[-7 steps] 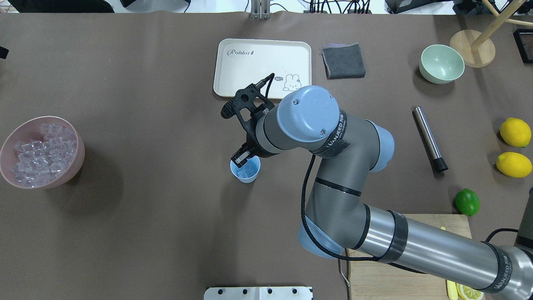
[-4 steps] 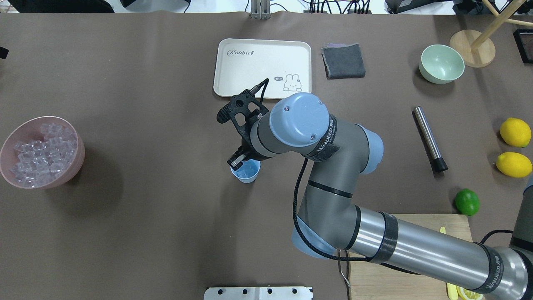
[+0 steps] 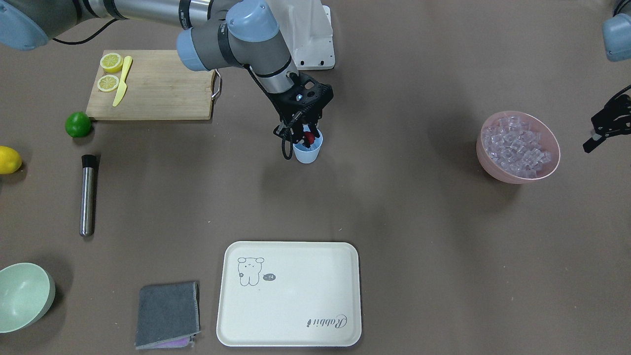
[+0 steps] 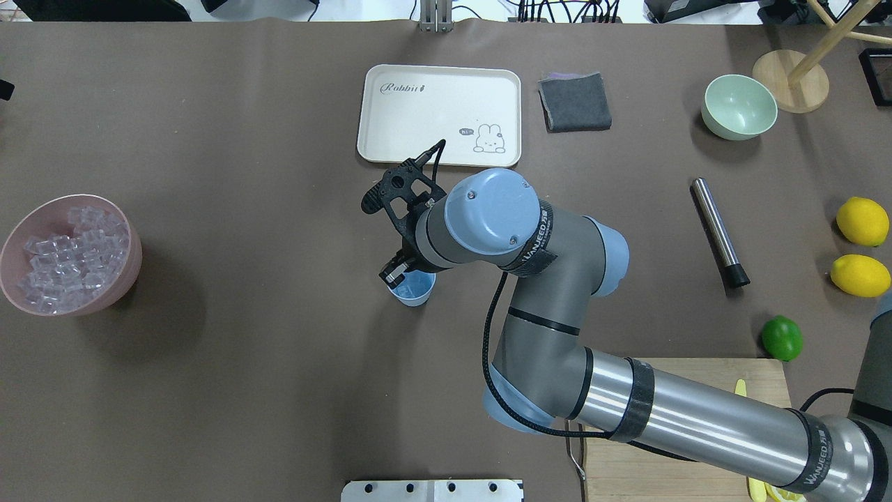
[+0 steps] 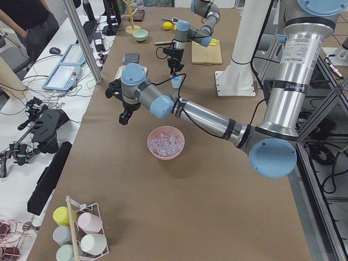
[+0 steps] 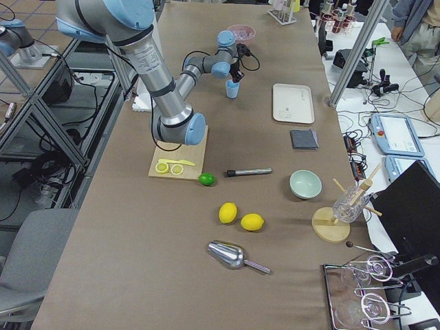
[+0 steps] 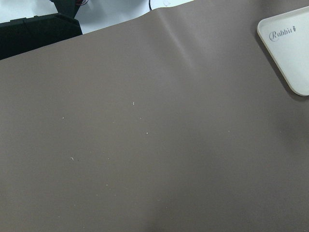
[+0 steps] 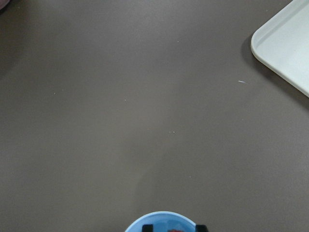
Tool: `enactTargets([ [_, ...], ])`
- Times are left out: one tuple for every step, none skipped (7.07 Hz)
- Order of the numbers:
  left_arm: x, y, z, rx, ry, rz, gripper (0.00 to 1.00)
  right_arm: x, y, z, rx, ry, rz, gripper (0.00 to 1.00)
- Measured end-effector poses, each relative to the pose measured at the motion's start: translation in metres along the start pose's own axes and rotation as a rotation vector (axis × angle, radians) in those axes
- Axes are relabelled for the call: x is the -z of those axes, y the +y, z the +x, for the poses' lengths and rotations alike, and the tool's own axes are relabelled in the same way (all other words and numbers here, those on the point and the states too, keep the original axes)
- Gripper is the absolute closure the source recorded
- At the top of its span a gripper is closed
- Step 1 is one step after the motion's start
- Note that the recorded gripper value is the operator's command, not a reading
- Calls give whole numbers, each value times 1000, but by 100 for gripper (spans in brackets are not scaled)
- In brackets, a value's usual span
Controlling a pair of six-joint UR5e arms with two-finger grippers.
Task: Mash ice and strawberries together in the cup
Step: 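Open the right gripper to drop the strawberry into the cup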
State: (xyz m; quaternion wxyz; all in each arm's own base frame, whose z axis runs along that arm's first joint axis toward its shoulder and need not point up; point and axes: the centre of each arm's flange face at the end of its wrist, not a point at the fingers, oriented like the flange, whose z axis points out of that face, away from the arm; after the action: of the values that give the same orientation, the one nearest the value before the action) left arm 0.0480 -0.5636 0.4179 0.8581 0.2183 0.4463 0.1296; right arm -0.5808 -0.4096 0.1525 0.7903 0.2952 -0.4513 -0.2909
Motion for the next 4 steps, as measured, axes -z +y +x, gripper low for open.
enactTargets([
  [-1,0,-1,1,0,-2,3,0,-1,-1,2,-2,4,34],
  [-3,-2,-2,2,-1,-3,3,1,-3,-1,1,-3,9,27],
  [-3,-3,-2,2,-1,-4,3,2,-4,1,0,-2,12,25],
  [-3,-3,-2,2,0,-3,3,4,-5,2,0,-2,16,21],
])
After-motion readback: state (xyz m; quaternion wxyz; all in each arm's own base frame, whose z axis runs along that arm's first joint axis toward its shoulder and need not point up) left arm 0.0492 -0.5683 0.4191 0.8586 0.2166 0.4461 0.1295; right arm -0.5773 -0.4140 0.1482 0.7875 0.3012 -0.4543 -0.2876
